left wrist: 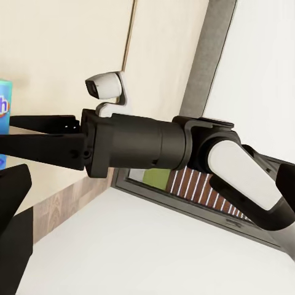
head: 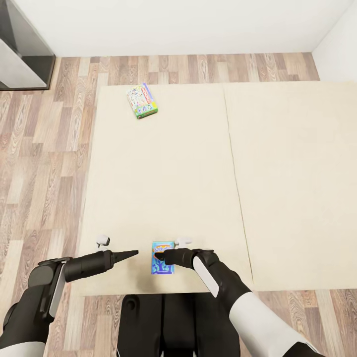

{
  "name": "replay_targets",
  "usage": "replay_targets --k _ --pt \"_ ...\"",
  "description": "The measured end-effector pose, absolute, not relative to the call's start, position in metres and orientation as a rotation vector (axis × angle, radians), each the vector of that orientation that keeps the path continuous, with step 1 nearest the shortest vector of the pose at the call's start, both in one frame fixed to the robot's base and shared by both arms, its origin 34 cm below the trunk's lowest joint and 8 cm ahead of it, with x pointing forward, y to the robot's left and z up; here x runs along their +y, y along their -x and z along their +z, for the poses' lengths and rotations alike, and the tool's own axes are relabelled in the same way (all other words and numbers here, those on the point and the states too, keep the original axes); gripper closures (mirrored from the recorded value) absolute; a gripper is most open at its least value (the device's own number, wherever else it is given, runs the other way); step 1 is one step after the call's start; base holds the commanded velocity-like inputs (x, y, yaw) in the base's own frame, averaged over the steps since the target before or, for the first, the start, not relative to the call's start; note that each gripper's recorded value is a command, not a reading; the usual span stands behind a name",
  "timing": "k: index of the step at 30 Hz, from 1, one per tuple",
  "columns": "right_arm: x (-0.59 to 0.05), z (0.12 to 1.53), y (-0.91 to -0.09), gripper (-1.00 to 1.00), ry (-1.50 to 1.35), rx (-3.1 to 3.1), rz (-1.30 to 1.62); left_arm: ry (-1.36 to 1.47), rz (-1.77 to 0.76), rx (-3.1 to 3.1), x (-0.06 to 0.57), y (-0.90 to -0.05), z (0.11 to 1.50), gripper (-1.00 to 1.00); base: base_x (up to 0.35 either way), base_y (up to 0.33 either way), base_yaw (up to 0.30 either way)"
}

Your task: Put all the toys in the child's room - the three board games (two on the bed and one on the table), the two jigsaw puzzles on the table, and the tennis ball on the table - inside the toy box on the table in the child's room.

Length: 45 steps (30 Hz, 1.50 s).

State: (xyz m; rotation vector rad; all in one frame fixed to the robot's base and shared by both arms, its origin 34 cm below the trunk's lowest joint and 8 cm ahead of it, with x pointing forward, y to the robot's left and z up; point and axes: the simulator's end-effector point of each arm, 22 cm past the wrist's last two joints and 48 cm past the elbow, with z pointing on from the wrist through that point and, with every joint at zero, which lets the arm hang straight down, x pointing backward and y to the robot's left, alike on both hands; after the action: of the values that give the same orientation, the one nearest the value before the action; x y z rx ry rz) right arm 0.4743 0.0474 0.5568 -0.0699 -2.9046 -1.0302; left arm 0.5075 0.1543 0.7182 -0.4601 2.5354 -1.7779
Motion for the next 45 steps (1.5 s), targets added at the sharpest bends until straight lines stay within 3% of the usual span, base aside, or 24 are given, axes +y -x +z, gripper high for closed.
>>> replay_targets --k 45 --pt "0.045 0.553 -0.461 -1.0 0.07 -2.874 -1.007 0.46 -1.777 2.536 0.155 -0.507 0.718 -1.0 0.0 0.004 0.0"
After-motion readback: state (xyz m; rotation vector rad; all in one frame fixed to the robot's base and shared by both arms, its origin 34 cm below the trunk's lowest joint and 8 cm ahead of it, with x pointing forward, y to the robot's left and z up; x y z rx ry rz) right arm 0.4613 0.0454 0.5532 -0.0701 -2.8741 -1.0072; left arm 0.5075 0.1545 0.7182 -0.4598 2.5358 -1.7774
